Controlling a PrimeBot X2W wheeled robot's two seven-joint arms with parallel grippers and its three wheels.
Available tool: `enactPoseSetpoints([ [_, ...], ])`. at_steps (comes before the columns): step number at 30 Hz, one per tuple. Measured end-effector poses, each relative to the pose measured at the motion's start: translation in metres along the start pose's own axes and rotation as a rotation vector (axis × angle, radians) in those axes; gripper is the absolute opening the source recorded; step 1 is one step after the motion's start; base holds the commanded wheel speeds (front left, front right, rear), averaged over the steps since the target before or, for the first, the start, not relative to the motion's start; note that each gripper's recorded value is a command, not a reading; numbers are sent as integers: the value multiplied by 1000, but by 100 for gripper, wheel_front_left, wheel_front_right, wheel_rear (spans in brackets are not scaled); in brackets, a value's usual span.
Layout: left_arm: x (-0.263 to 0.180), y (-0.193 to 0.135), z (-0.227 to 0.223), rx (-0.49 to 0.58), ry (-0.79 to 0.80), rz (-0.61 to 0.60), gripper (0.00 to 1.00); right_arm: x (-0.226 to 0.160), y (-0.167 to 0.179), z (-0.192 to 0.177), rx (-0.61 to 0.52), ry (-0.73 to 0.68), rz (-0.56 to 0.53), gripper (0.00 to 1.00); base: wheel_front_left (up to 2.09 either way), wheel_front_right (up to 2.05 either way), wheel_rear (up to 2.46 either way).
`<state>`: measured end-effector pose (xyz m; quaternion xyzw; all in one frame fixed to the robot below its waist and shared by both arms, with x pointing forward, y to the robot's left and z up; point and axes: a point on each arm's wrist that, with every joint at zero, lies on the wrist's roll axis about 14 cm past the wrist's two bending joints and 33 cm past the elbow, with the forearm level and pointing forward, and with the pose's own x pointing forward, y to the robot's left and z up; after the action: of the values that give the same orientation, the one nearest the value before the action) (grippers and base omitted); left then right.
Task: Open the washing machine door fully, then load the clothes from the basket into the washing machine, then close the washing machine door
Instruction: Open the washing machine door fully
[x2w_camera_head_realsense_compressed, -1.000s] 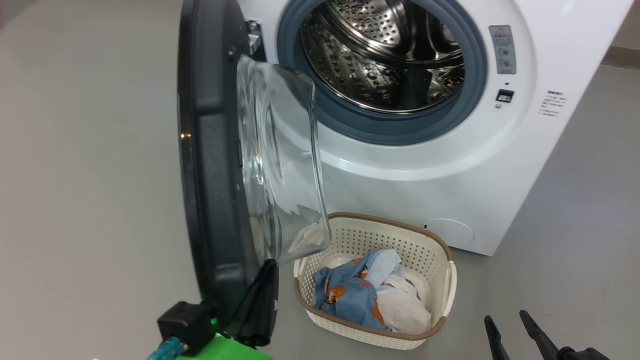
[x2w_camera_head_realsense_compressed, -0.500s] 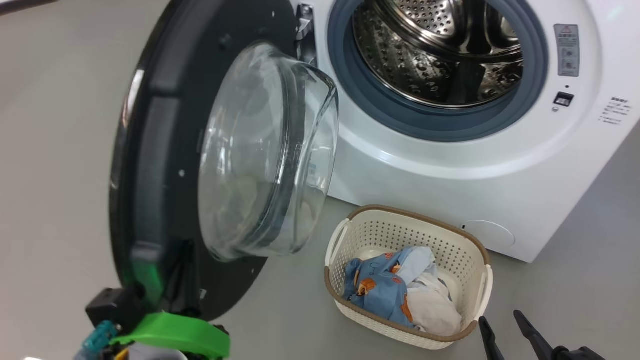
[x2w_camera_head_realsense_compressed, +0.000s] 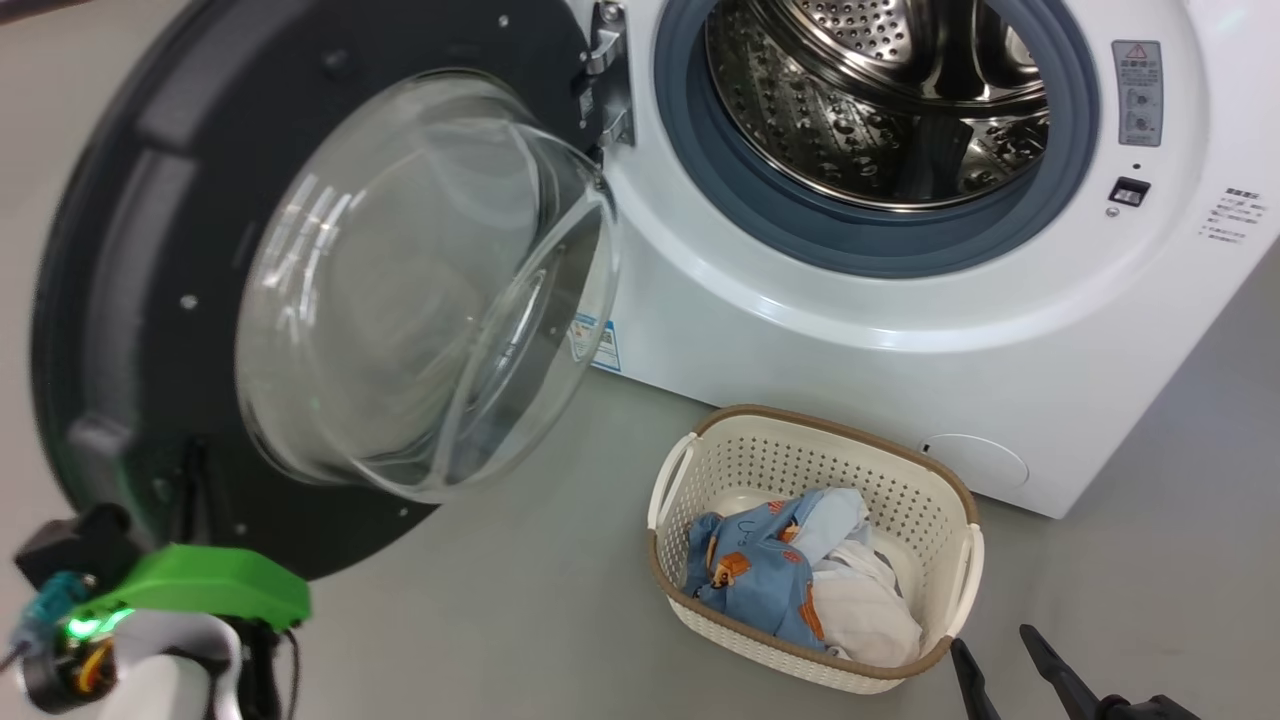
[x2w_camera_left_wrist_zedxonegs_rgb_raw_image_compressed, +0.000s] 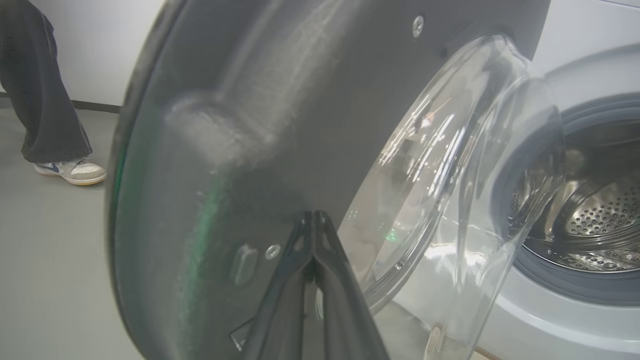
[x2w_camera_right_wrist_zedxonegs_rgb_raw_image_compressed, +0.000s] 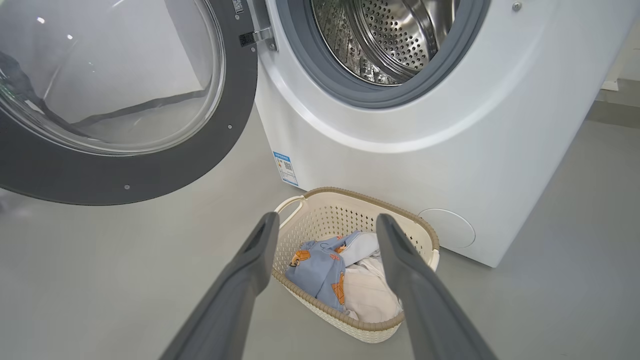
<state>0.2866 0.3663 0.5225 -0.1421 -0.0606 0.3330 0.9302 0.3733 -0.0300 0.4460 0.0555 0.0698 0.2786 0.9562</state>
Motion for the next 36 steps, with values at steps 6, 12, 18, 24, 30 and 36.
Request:
enactPoseSetpoints([
  [6,19,21,2,37,6,50,0,-5,-3,-1,22,1,-17,100,0,0,0],
  [12,32,29,4,82,5,64,0,-10,-11,-2,24,1,-44,100,0,0,0],
  [18,37,30,4,117,1,64,0,-15,-14,-2,26,1,-62,100,0,0,0],
  [24,37,30,8,95,-13,64,0,-19,-16,3,27,-15,-76,100,0,0,0],
  [30,31,12,22,42,-76,7,0,-25,-16,9,27,-37,-92,100,0,0,0],
  [36,10,-11,36,-25,-149,-60,43,-31,-16,15,34,-57,-107,100,0,0,0],
])
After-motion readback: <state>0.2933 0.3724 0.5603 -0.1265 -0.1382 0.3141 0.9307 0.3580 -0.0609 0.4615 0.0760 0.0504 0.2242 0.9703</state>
